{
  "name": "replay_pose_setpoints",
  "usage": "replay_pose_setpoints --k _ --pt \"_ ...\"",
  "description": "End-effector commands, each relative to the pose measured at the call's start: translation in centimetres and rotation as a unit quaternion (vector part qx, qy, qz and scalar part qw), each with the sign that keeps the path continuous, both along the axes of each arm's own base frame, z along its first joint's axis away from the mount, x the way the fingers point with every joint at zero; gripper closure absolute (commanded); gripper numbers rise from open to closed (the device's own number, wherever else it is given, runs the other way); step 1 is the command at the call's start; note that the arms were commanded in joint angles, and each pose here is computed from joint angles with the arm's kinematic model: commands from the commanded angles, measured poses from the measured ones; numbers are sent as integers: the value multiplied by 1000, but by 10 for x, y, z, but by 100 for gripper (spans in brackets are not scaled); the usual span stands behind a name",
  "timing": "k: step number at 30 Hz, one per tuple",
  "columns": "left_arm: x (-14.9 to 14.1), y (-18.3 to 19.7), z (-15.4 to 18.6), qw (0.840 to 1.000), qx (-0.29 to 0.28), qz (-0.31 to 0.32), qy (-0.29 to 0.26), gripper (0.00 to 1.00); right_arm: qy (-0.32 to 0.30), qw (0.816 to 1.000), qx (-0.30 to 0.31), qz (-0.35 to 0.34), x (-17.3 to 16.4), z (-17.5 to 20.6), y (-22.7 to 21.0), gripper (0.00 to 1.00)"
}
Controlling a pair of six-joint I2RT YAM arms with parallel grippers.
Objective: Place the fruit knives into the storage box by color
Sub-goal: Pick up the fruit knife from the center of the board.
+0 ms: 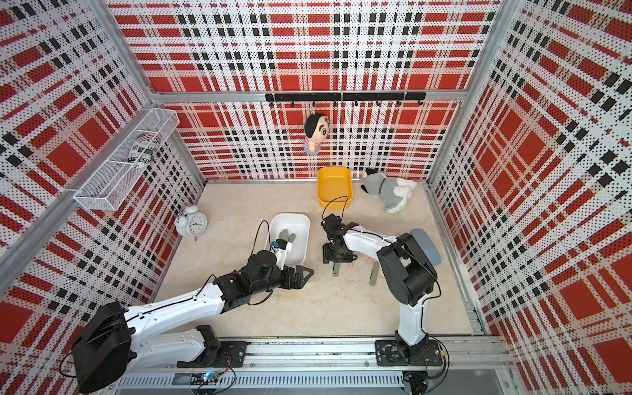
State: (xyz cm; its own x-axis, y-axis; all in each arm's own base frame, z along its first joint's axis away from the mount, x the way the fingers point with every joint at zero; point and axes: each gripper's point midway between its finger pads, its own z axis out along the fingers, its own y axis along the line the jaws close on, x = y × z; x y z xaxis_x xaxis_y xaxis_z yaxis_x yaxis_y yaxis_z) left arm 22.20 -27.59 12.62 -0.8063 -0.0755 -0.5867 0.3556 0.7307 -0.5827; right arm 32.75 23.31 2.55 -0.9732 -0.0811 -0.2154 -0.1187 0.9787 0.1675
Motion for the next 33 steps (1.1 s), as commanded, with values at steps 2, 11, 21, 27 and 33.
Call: replay_pose_setpoints --k 2,11,21,27,33 --pt "0 2 -4 1000 5 4 -5 1 18 998 -51 39 -4 -6 -13 41" --pt "2 1 -3 1000 6 3 -7 1 23 994 -89 61 2 -5 -20 50" --pt "3 4 -5 1000 8 8 -7 1 29 992 -99 74 2 -10 -11 54" --pt "2 6 -5 1000 9 9 -7 1 27 992 -97 77 6 -13 -1 57" --pt "3 8 -4 1000 11 12 -8 1 29 992 -98 80 6 -16 4 60"
